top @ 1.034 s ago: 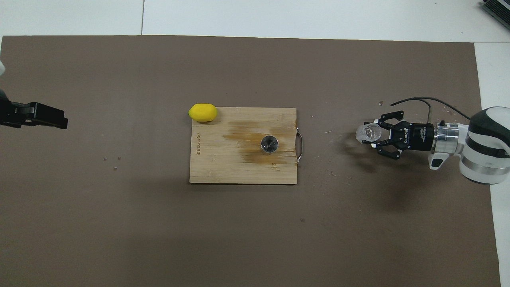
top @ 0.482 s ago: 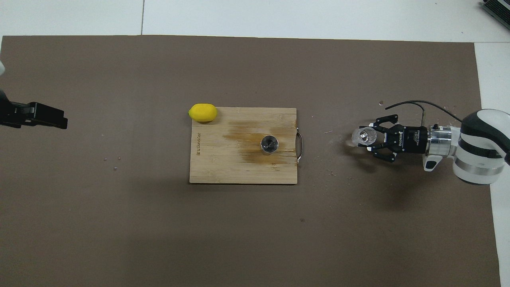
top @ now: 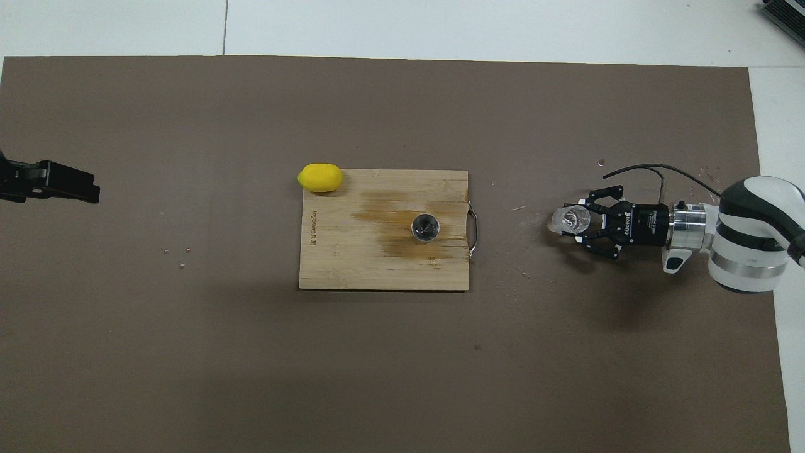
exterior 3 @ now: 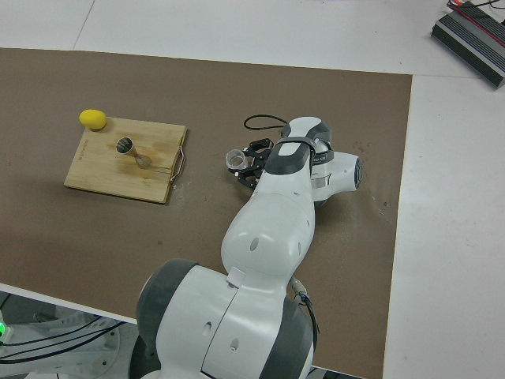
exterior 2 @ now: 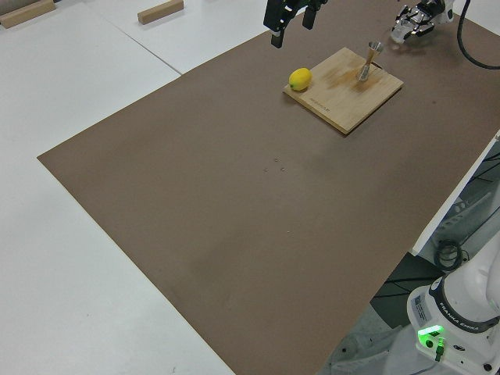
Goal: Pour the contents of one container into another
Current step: 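Lower the glass cup onto the mat with the right gripper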
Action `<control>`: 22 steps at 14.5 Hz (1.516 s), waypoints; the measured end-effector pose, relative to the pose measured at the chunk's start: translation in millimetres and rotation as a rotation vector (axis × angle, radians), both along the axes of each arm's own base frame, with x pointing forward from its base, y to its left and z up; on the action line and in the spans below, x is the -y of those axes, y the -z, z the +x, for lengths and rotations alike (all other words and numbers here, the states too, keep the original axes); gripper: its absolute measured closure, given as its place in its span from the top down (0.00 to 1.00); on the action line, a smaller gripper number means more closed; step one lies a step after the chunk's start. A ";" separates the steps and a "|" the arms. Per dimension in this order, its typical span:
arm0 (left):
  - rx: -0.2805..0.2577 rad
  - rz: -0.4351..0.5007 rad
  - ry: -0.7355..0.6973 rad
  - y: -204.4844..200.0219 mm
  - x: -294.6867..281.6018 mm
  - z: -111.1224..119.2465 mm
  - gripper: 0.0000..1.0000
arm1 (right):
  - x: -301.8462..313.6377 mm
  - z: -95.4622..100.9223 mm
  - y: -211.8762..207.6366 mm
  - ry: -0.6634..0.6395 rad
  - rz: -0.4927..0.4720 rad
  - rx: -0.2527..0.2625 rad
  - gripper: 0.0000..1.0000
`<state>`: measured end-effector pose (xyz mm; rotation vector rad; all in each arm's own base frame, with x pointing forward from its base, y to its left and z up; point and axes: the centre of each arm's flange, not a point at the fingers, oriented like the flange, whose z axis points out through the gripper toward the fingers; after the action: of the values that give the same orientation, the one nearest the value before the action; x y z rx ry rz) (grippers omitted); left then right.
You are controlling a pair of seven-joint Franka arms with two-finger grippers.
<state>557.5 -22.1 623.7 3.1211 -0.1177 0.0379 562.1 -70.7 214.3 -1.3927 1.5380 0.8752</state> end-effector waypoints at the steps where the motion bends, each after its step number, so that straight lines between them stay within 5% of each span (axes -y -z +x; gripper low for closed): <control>1: 0.001 0.006 -0.001 -0.5 -1.1 -0.1 1.00 | 0.0 -0.3 1.8 -0.002 0.001 0.005 0.52; 9: 0.002 0.010 -0.022 -2.2 -12.8 -1.1 1.00 | 3.4 -1.2 3.8 0.002 0.001 0.008 0.52; 22: -0.092 0.012 -0.023 0.6 -14.4 -15.9 1.00 | 16.3 -5.9 9.3 0.036 -0.016 -0.001 0.52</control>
<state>541.7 -7.7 623.1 3.1298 -0.0803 -0.1068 556.3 -87.0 205.0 -1.3723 1.5698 0.8435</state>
